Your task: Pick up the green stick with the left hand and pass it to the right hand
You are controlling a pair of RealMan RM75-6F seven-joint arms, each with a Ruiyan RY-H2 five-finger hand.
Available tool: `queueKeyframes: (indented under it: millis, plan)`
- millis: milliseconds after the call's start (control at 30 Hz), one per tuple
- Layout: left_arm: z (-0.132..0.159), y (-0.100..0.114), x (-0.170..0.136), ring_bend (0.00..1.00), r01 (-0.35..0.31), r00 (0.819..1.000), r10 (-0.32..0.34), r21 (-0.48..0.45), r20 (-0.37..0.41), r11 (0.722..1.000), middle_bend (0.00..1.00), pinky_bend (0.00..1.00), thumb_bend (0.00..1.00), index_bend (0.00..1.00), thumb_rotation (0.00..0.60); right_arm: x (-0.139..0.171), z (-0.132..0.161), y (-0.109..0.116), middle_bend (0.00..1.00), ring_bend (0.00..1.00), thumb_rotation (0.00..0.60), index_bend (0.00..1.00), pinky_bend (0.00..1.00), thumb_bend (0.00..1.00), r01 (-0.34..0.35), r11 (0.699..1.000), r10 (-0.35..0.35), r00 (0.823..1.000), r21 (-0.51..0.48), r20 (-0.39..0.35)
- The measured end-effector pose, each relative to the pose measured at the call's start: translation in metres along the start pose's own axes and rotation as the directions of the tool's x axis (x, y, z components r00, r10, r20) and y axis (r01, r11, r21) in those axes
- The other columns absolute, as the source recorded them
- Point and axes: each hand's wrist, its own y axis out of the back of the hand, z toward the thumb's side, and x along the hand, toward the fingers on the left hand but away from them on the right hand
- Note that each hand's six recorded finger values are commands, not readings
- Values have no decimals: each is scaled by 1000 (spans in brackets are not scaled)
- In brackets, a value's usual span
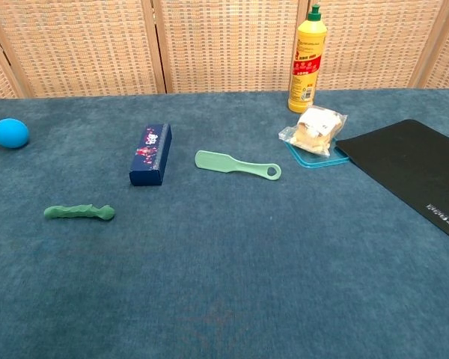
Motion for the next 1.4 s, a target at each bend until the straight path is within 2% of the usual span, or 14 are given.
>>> queueKeyframes:
  millis: [133, 267, 400, 567, 1067, 1400]
  plan:
    - [17, -13, 24, 0, 44, 997, -45, 18, 56, 999, 0, 0, 115, 235, 600, -1, -2, 2, 0, 0, 600, 0, 0, 0, -1, 1000, 1, 1000, -10, 1]
    - [39, -34, 57, 0, 119, 988, -121, 33, 97, 992, 0, 0, 145, 297, 600, -3, -4, -3, 0, 0, 600, 0, 0, 0, -22, 1000, 22, 1000, -6, 0]
    - [55, -53, 82, 0, 182, 979, -183, 19, 92, 983, 0, 0, 199, 367, 600, -5, -5, -7, 0, 0, 600, 0, 0, 0, -44, 999, 44, 999, -11, 4]
    - [67, -72, 103, 0, 216, 972, -218, 32, 83, 976, 0, 0, 273, 398, 600, -6, -6, -12, 0, 0, 600, 0, 0, 0, -71, 997, 71, 997, -13, 8]
    - [91, -108, 126, 0, 276, 959, -278, 49, 58, 960, 0, 0, 366, 430, 600, -9, -10, -14, 0, 0, 600, 0, 0, 0, -93, 996, 93, 995, -16, 32]
    - [93, -112, 129, 0, 283, 957, -285, 41, 49, 958, 0, 0, 367, 463, 600, -10, -12, -12, 0, 0, 600, 0, 0, 0, -91, 996, 92, 995, -24, 34]
